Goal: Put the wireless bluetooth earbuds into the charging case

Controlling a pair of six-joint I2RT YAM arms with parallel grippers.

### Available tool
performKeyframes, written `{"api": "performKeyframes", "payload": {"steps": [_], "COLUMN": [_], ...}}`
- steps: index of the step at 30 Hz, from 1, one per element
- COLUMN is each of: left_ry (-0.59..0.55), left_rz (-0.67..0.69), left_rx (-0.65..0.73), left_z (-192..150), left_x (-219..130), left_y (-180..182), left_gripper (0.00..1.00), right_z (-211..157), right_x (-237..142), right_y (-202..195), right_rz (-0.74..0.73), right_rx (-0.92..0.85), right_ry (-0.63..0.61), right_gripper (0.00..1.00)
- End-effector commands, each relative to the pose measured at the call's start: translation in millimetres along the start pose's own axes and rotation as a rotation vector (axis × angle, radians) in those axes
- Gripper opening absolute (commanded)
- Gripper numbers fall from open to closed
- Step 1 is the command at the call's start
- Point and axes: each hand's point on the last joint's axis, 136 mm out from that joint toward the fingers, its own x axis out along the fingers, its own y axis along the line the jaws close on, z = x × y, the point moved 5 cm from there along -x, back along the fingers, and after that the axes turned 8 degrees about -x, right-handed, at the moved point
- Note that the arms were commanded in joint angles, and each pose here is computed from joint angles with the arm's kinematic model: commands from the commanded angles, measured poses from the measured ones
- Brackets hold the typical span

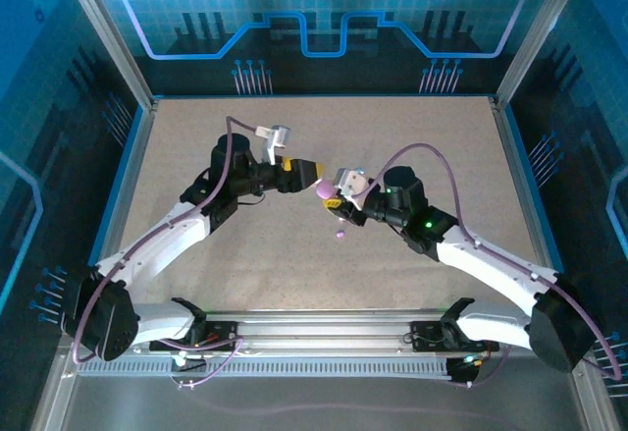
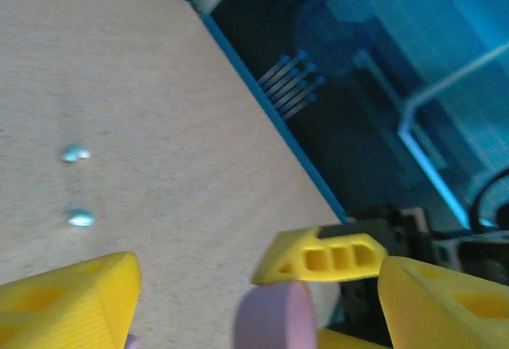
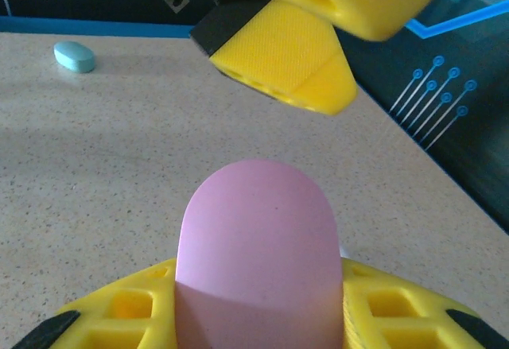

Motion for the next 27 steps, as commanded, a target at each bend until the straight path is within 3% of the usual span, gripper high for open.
{"api": "performKeyframes", "payload": {"steps": [1, 6, 12, 21, 24, 27], "left_ry": [0.107, 0.186, 0.200, 0.210, 0.209, 0.229], "left_rz": [-0.105, -0.094, -0.089, -0.118, -0.132, -0.156], "left_rx": [-0.007, -0.027, -0.046, -0.070, -0.075, -0.065], "left_z": [-7.5, -16.1, -17.2, -16.0, -14.6, -16.5], "left_x": [11.9, 28.8, 34.0, 34.5, 33.5, 33.4], "left_y": [-17.2, -19.1, -19.4, -26.7, -30.3, -35.7], "left_gripper": [0.76, 0.72, 0.63, 0.29, 0.29, 0.41], "right_z": [4.2, 14.2, 18.0, 22.9, 27.0, 30.3], "right_x": [-12.6, -22.2, -27.1, -29.3, -31.8, -33.4], "right_y": [-8.1, -12.6, -16.7, -27.2, -29.3, -30.9], "right_rz": [-0.063, -0.100, -0.134, -0.200, -0.212, -0.216], "right_rx": [0.029, 0.025, 0.019, 0.025, 0.023, 0.024], "right_ry": [-0.023, -0.063, -0.072, -0.062, -0.076, -0.080], "right_gripper": [0.34, 0.35, 0.36, 0.38, 0.39, 0.38]}}
